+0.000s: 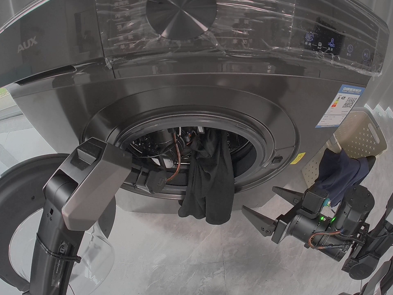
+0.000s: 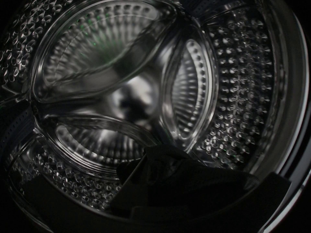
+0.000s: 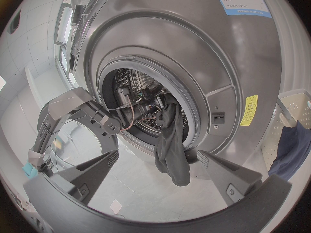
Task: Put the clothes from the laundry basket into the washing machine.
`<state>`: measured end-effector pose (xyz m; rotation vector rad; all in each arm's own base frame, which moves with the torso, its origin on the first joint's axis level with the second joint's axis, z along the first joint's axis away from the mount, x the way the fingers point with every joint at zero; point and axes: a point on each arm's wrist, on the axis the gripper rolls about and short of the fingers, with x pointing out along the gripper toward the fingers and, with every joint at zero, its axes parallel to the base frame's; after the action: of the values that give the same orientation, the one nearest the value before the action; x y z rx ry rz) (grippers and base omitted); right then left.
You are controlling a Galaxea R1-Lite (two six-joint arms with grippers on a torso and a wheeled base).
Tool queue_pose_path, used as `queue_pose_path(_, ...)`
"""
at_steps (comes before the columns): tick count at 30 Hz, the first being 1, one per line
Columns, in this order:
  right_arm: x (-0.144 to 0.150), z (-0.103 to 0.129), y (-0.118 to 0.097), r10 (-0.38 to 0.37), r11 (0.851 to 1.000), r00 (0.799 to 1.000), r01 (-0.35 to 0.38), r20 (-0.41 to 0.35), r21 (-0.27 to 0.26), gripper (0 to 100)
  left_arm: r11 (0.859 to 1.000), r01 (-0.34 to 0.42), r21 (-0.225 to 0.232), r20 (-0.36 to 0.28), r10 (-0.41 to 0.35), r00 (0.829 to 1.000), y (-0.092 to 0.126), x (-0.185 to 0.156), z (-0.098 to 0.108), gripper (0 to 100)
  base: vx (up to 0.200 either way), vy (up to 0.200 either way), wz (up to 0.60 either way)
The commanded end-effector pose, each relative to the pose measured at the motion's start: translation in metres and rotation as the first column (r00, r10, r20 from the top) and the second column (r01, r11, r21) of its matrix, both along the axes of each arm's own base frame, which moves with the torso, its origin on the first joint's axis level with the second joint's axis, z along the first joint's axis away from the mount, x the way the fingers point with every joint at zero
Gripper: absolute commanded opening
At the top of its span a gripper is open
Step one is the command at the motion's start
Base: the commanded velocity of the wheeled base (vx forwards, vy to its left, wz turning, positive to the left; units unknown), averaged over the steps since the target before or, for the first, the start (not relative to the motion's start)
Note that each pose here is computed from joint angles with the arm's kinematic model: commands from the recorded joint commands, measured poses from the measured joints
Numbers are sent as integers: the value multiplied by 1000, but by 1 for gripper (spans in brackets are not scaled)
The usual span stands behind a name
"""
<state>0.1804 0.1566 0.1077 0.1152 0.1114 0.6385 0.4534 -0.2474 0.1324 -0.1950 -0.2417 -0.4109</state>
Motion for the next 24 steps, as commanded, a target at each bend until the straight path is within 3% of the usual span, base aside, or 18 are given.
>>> queue_pose_path(1,0,0,0,1,1000,1000,-1,-2,-2,100,998,-57,-1,-15,57,998,5,20,-10,0,0,0,0)
queue_pose_path(7,0,0,0,1,1000,1000,-1,0,-1,100,998,-57,-5,-29,57,998,7,18,-11,0,0,0,0)
queue_pose_path(8,0,-1,0,1,1000,1000,-1,-3,-3,100,999,-54,-9,-37,54,998,7,16,-11,100,0,0,0)
queue_pose_path(12,0,0,0,1,1000,1000,-1,0,-1,100,999,-45,-17,-85,43,995,7,5,-12,100,0,0,0)
queue_pose_path(18,1,-1,1,1,1000,1000,-1,-3,-3,100,999,-14,39,-177,21,984,7,-19,-24,100,0,0,0)
queue_pose_path(23,1,-1,1,1,1000,1000,-1,-3,-3,100,995,64,76,-232,-44,972,-3,-41,-35,100,0,0,0)
queue_pose_path(24,1,-1,1,1,1000,1000,-1,-3,-3,100,990,111,87,-255,-86,963,-9,-50,-40,100,0,0,0)
